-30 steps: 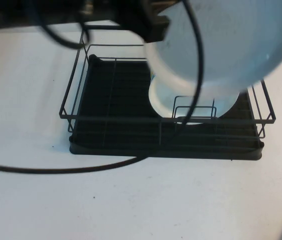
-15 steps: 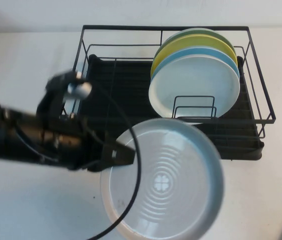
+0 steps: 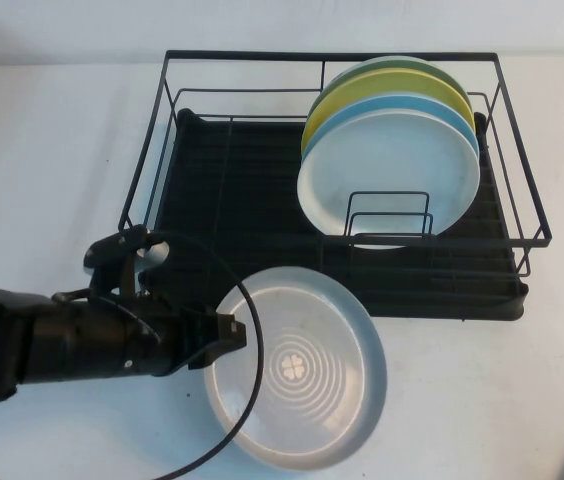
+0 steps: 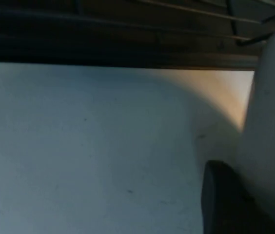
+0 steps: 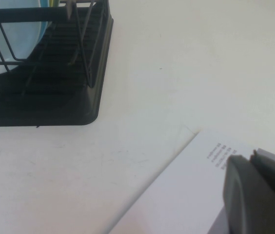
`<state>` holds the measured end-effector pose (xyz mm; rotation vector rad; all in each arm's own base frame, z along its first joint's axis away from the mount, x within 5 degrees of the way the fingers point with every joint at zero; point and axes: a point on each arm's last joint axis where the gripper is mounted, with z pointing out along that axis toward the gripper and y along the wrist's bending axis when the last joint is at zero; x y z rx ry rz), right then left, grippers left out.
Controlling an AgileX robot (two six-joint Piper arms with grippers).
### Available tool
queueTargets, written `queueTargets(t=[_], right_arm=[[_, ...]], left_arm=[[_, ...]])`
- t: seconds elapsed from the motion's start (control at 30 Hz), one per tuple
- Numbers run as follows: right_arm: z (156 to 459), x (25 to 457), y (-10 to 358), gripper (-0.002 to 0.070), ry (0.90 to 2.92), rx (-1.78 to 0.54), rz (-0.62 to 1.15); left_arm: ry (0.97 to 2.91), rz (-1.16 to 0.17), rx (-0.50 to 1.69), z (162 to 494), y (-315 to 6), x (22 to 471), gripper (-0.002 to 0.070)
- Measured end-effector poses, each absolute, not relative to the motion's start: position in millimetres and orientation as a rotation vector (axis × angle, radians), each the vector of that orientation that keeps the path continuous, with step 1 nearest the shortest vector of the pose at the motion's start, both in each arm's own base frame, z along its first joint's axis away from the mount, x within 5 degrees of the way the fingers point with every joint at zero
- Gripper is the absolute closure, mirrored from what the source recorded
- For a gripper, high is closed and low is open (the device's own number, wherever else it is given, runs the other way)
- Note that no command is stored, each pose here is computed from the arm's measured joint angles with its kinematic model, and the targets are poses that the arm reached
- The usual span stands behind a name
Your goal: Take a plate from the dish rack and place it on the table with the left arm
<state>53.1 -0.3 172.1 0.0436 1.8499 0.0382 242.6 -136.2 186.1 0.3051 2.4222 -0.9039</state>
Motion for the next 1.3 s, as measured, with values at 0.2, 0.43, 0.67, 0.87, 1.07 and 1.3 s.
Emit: queueTargets(t=[0.2, 0.43, 0.67, 0.87, 1.07, 1.3], right_arm=[[172.1, 53.1, -0.3, 0.0694, 1.850, 0.044, 0.038], [172.1, 53.1, -0.3, 0.0694, 1.850, 0.044, 0.038], [172.1, 53.1, -0.3, 0.0694, 1.850, 0.044, 0.038], [172.1, 53.1, -0.3, 0.0694, 1.850, 0.044, 0.038], [172.1, 53.1, -0.3, 0.0694, 1.850, 0.044, 0.038], [172.1, 53.1, -0.3, 0.0694, 1.850, 0.044, 0.038]], left_arm=[[2.460, -0.807, 0.273, 167.5, -133.1, 251.5, 0.0304], [2.375, -0.683, 0.362, 183.8, -126.4, 251.4, 0.0251], [2.071, -0.592, 0.513, 264.0, -111.1, 217.9, 0.0526], [1.861, -0.511, 0.606, 306.6, -90.7, 163.7, 0.0664], [1.760, -0.447, 0.623, 294.3, -69.6, 112.4, 0.0675], [1.775, -0.461, 0.682, 262.6, -63.5, 86.1, 0.0675]])
